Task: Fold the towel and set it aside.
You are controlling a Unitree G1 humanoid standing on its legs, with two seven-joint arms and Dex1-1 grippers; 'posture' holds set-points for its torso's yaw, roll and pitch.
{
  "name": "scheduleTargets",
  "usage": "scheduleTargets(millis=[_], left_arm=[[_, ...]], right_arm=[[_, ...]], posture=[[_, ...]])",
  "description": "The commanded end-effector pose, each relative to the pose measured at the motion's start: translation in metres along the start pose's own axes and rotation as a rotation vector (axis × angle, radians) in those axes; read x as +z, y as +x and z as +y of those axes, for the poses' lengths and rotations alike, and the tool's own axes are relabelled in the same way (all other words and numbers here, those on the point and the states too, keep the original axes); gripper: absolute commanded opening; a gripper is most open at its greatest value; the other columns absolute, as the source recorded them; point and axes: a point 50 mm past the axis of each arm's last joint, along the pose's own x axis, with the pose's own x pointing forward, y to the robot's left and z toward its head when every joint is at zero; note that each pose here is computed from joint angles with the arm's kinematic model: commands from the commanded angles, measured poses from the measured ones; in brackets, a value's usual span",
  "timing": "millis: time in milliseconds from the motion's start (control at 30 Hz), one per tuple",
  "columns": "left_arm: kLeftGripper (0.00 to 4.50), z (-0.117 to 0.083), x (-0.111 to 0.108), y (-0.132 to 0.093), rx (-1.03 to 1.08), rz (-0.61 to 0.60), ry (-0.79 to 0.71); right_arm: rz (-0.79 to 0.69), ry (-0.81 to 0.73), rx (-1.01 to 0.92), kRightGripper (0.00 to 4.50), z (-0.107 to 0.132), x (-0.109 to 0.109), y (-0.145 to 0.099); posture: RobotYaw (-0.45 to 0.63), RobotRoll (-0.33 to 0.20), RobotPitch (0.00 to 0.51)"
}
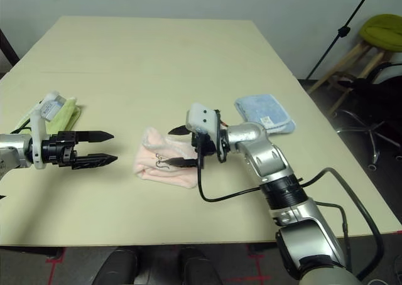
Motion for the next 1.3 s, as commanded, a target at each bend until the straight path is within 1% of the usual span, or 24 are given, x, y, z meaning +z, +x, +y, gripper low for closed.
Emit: scheduleTargets(millis=[33,167,200,233,267,400,500,600,667,733,767,867,967,1033,1100,1200,1233,1267,1300], left_arm=[[4.50,-0.003,0.001,0.000,-0.003,-0.006,0.004],[4.50,-0.004,0.002,0.000,-0.004,-0.009,-0.002],[4.50,-0.005,0.002,0.000,-0.004,-0.012,-0.006],[4.50,-0.005,0.002,0.000,-0.004,-0.013,-0.004],[4.50,-0.005,0.003,0.001,-0.005,-0.013,-0.004],[4.50,-0.005,0.004,0.002,-0.008,-0.018,-0.006],[4.50,-0.006,0.004,0.004,-0.019,-0.019,-0.009],[4.50,-0.005,0.004,0.006,-0.028,-0.020,-0.010],[4.50,-0.005,0.005,0.008,-0.034,-0.022,-0.010],[4.50,-0.005,0.005,0.009,-0.043,-0.024,-0.012],[4.50,-0.005,0.005,0.010,-0.045,-0.025,-0.013],[4.50,-0.005,0.004,0.014,-0.061,-0.022,-0.017],[4.50,-0.005,0.004,0.018,-0.070,-0.023,-0.017],[4.50,-0.004,0.006,0.022,-0.081,-0.025,-0.017],[4.50,-0.004,0.007,0.024,-0.088,-0.027,-0.015],[4.50,-0.004,0.009,0.026,-0.092,-0.033,-0.008],[4.50,-0.004,0.009,0.027,-0.092,-0.034,-0.008],[4.50,-0.004,0.010,0.028,-0.093,-0.037,-0.006],[4.50,-0.004,0.010,0.029,-0.093,-0.039,-0.004]], right_arm=[[-0.003,0.015,-0.022,2.41,-0.003,-0.001,0.003],[-0.028,0.061,-0.041,0.87,-0.004,-0.003,0.001],[-0.037,0.078,-0.049,0.60,-0.004,-0.004,0.000],[-0.061,0.105,-0.059,0.23,-0.004,-0.003,-0.002],[-0.092,0.139,-0.076,0.01,-0.004,-0.001,-0.004],[-0.217,0.307,-0.149,0.01,-0.006,0.007,-0.017],[-0.236,0.456,-0.164,0.01,0.002,0.002,-0.031],[-0.206,0.670,-0.216,0.01,0.013,-0.012,-0.046],[-0.182,0.781,-0.221,0.01,0.024,-0.021,-0.053],[-0.192,0.881,-0.275,0.01,0.030,-0.027,-0.060],[-0.195,0.909,-0.295,0.01,0.031,-0.029,-0.061],[-0.197,1.000,-0.410,0.01,0.032,-0.042,-0.065],[-0.249,1.074,-0.461,0.01,0.030,-0.047,-0.063],[-0.307,1.160,-0.505,0.01,0.028,-0.052,-0.060],[-0.304,1.204,-0.517,0.01,0.030,-0.057,-0.058],[-0.274,1.255,-0.570,0.66,0.033,-0.067,-0.061],[-0.271,1.264,-0.589,1.01,0.032,-0.069,-0.062],[-0.246,1.230,-0.607,1.33,0.032,-0.070,-0.065],[-0.214,1.158,-0.624,1.75,0.031,-0.069,-0.069]], posture=[[0.18,0.000,0.082],[0.17,0.000,0.083],[0.17,0.000,0.083],[0.16,0.000,0.085],[0.16,0.000,0.085],[0.15,0.000,0.089],[0.15,0.000,0.093],[0.14,0.000,0.098],[0.14,0.000,0.101],[0.13,0.000,0.103],[0.13,0.000,0.103],[0.12,0.000,0.105],[0.12,0.000,0.105],[0.10,0.000,0.102],[0.10,0.000,0.102],[0.11,0.000,0.099],[0.11,0.000,0.099],[0.11,0.000,0.099],[0.10,0.000,0.101]])
